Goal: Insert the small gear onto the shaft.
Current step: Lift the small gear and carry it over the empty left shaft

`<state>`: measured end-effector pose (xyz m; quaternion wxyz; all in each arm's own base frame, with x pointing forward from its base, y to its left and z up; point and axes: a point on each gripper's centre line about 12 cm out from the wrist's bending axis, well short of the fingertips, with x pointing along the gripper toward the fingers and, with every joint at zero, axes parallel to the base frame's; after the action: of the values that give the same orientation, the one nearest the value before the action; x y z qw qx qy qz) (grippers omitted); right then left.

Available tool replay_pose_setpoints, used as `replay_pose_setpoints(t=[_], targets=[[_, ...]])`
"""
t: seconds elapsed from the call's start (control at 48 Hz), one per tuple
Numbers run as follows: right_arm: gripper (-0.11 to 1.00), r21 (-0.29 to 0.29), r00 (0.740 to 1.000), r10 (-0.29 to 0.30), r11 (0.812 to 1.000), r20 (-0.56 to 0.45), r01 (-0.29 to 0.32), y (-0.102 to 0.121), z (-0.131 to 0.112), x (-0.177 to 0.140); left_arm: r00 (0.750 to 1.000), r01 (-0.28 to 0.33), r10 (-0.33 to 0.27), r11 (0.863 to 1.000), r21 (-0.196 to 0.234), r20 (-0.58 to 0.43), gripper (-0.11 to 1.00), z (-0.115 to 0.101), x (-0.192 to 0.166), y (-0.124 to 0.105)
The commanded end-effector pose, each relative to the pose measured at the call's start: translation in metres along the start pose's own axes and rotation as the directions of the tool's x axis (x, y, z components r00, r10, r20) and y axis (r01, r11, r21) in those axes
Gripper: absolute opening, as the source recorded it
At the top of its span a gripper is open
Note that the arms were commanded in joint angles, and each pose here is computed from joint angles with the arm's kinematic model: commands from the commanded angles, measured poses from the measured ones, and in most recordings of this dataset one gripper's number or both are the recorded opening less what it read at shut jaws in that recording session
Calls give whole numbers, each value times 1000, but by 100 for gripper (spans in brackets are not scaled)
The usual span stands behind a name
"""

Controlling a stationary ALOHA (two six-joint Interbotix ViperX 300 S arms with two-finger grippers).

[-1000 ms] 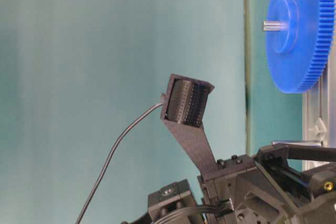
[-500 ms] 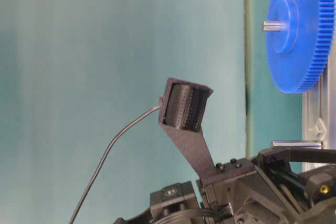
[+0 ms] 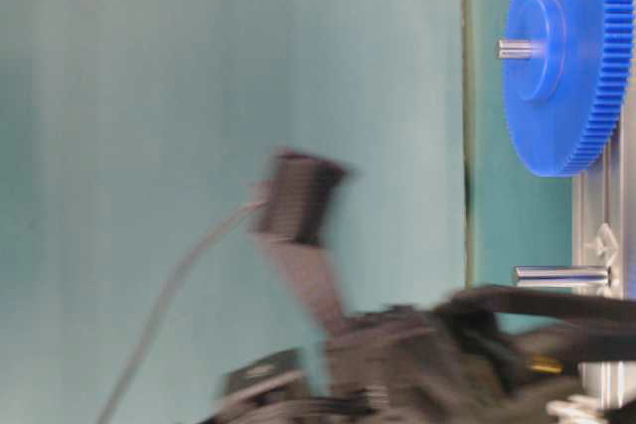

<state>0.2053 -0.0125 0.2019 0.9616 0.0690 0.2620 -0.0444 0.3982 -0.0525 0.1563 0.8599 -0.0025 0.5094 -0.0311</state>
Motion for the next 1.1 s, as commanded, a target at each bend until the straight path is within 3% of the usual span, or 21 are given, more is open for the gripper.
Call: replay_pose_setpoints(t=[0.0, 0.146, 0.375, 0.625, 0.792, 1.083], targets=[[20, 11, 1000, 3, 1000, 20, -4, 1, 5, 0, 995, 5, -5, 1000, 0, 101, 72, 19, -31, 1], [20, 11, 1000, 3, 1000, 20, -4, 1, 5, 0, 989, -1, 3, 1000, -18, 147, 72, 24, -56, 8], [20, 11, 1000, 4, 1000, 30, -5, 1, 6, -1, 975, -39, 54, 997, -72, 218, 72, 34, -102, 39], [20, 14, 999, -1, 1000, 34, 0, 0, 7, -1, 962, -105, 107, 994, -22, 250, 72, 34, -122, 67], [20, 16, 999, -3, 1000, 47, 2, -1, 8, 0, 954, -121, 125, 992, -29, 273, 72, 40, -130, 76], [20, 16, 999, -3, 1000, 53, 2, -1, 6, 0, 967, -123, 128, 992, -35, 218, 72, 34, -109, 81]])
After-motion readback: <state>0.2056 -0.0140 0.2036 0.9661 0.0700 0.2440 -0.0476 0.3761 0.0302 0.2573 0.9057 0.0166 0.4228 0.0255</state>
